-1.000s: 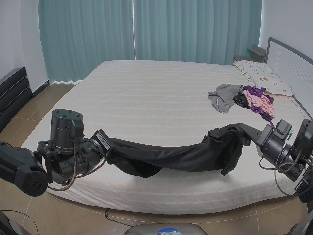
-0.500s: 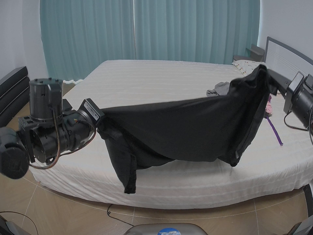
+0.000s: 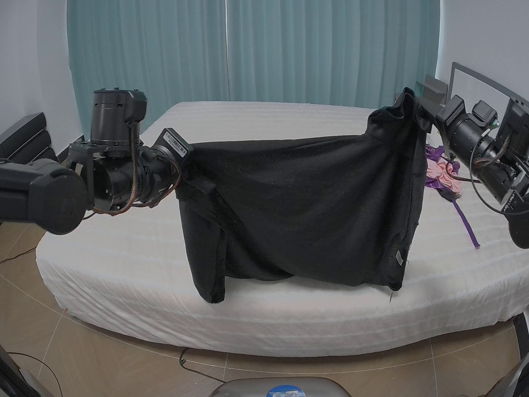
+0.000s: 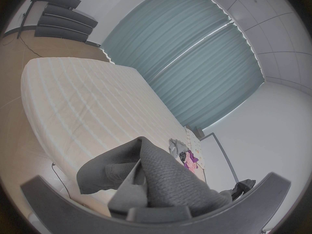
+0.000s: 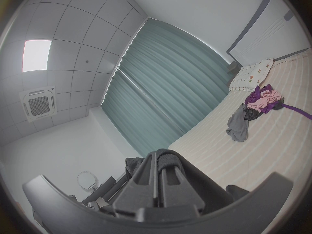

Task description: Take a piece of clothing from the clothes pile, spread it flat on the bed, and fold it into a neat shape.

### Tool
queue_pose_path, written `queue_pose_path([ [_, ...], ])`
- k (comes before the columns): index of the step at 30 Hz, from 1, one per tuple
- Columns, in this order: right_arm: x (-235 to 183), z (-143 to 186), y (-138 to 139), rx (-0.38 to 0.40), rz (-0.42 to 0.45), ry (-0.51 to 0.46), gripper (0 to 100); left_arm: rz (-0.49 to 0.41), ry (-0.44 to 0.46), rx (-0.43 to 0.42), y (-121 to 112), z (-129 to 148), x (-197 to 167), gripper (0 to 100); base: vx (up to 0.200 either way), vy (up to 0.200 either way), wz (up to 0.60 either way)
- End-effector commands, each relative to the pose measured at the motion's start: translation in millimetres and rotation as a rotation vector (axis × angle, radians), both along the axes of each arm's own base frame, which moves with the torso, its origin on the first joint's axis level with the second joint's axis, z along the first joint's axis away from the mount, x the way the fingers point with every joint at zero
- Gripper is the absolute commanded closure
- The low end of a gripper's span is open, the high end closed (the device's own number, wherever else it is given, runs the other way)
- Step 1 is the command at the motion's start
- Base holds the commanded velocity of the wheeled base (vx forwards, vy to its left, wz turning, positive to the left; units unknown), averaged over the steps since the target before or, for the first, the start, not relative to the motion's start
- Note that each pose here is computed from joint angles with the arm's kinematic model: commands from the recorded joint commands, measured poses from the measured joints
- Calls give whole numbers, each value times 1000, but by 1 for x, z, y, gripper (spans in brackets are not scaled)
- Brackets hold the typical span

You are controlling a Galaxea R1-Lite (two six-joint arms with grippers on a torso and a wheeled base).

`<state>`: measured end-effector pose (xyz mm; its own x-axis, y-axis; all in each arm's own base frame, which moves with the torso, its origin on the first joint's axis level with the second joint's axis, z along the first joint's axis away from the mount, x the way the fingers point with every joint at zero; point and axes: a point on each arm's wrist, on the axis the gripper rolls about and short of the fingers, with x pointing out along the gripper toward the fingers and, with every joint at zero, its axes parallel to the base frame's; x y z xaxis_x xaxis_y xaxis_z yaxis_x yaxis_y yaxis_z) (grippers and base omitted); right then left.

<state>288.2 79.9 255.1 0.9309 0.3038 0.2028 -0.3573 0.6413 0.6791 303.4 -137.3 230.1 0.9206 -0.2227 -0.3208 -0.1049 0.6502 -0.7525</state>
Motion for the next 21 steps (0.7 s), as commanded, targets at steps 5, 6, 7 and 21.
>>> queue_pose_path([
  [5, 55, -37, 10, -38, -18, 43, 100, 26, 101, 47, -11, -44, 52, 100, 200, 0, 0],
  [6, 59, -38, 10, -44, -21, 41, 100, 30, 104, 48, -10, -46, 56, 100, 200, 0, 0],
  [7, 63, -39, 10, -46, -23, 42, 100, 34, 108, 50, -11, -49, 60, 100, 200, 0, 0],
  [21, 95, -88, 14, -70, -38, 133, 100, 40, 189, 91, -20, -92, 92, 100, 157, 0, 0],
])
